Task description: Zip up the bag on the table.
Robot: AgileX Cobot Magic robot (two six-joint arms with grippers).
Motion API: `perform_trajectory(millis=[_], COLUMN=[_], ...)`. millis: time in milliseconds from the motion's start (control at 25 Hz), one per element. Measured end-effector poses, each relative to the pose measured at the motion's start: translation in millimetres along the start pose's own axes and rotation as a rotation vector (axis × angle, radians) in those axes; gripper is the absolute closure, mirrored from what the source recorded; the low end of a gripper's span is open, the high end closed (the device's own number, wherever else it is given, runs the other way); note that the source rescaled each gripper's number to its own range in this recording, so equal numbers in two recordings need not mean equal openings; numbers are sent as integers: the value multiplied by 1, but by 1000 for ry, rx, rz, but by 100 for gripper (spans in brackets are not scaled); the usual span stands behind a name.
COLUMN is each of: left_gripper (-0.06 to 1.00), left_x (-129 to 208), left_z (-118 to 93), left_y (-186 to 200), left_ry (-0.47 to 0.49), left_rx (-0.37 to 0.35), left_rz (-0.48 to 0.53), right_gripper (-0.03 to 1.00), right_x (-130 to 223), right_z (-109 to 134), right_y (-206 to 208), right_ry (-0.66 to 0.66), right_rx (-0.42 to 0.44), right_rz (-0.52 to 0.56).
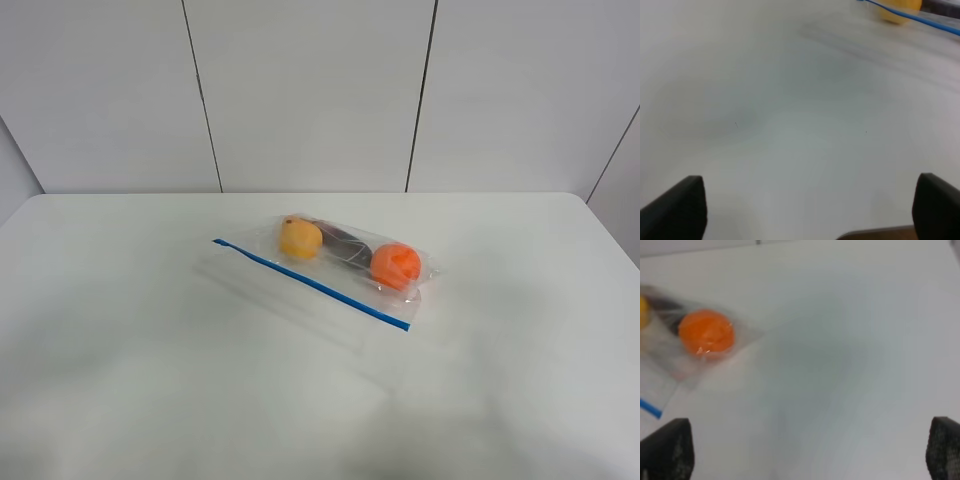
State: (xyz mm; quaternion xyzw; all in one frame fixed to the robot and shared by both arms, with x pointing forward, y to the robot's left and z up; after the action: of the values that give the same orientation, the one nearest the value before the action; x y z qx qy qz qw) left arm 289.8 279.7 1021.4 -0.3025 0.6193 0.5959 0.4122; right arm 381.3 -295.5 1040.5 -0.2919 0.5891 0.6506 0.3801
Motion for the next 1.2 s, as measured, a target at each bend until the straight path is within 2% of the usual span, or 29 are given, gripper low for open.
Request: perform_trajectory(millis=[240, 440, 960, 1200], left_gripper=[-5, -5, -5, -5], left_x=[0, 0, 0, 0], left_z=[0, 0, 0, 0], left_y=[0, 0, 0, 0], left_ry=[0, 0, 0, 0], left_rx=[0, 0, 0, 0], left_rz=[0, 0, 0, 0], right_gripper=[-3, -3, -3, -3], right_x=[8, 15, 42, 62], right_z=[4, 14, 4, 5], right_y=[13, 28, 68, 55], right_ry=[60, 120, 124, 152], right_rx=[-17, -93, -89, -146], right_rz=[-37, -74, -181, -101])
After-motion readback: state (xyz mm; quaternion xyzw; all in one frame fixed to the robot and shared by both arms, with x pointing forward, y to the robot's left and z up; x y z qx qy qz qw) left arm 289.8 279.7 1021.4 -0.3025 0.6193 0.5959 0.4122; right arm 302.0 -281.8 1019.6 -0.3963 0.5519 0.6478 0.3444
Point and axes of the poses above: a point on each arm's last joint axis where the gripper is mounted, y pointing back along that axis away from the gripper, z along the wrist's bending axis when the last joint is at zero, x = y × z, the point moved 8 cm from there along -y, pointing out along that axis toward the gripper, and after that the axes turned 6 degrees about -y, right-handed, at the moved point
